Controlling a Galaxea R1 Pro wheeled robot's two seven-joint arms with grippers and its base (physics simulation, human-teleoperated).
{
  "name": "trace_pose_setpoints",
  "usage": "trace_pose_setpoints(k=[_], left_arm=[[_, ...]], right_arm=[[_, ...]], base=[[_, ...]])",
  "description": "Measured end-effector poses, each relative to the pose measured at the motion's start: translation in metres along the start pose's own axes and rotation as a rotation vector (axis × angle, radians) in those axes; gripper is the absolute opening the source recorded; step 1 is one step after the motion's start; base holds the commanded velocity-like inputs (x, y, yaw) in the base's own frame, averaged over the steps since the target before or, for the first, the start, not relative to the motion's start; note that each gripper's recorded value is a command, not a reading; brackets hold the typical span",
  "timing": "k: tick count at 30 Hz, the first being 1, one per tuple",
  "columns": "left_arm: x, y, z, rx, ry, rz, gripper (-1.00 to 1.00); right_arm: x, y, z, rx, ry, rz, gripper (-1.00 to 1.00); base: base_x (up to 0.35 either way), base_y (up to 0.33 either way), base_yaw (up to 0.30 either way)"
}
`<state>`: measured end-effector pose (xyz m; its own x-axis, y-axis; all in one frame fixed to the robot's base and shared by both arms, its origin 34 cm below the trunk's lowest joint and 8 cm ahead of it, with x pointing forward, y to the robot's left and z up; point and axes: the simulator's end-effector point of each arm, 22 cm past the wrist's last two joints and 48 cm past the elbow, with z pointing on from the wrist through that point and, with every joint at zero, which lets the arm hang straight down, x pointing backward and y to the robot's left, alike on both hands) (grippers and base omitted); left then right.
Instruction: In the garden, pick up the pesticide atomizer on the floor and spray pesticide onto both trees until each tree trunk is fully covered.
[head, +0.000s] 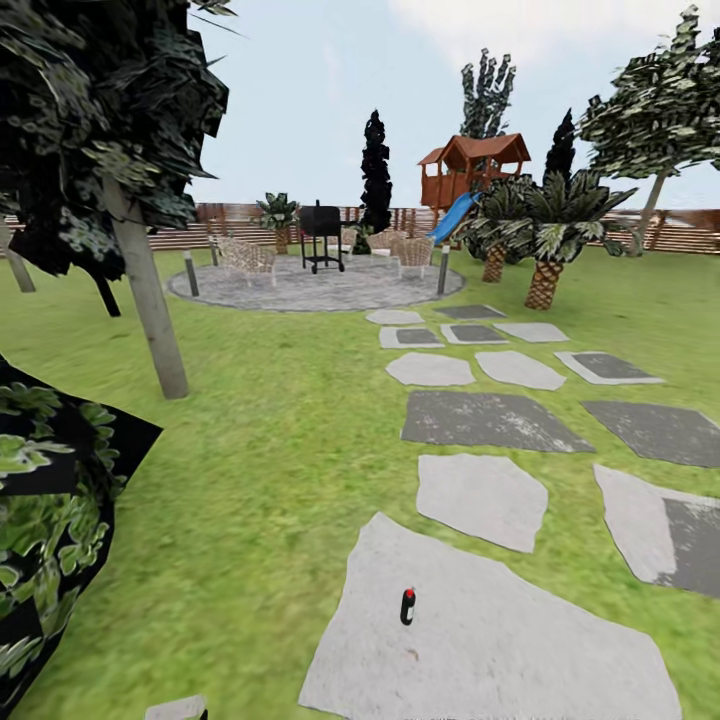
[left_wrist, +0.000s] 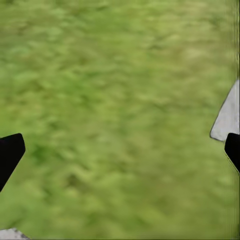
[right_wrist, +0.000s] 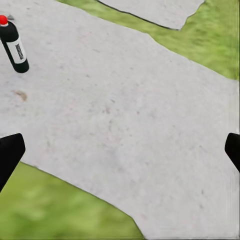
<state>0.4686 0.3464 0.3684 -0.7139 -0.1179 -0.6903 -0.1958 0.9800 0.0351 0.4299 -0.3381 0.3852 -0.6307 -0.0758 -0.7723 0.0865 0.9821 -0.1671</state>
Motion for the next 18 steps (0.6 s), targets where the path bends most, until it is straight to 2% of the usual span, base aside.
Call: trace_pose_setpoints(k=[18], left_arm=[[0.0003,0.0002,0.0,0.0,0.001,-0.001,1.0]], right_arm=[[0.0008,0.0001,-0.0002,0.0,0.002,0.0,1.0]], base=[[0.0,0.0,-0.265]])
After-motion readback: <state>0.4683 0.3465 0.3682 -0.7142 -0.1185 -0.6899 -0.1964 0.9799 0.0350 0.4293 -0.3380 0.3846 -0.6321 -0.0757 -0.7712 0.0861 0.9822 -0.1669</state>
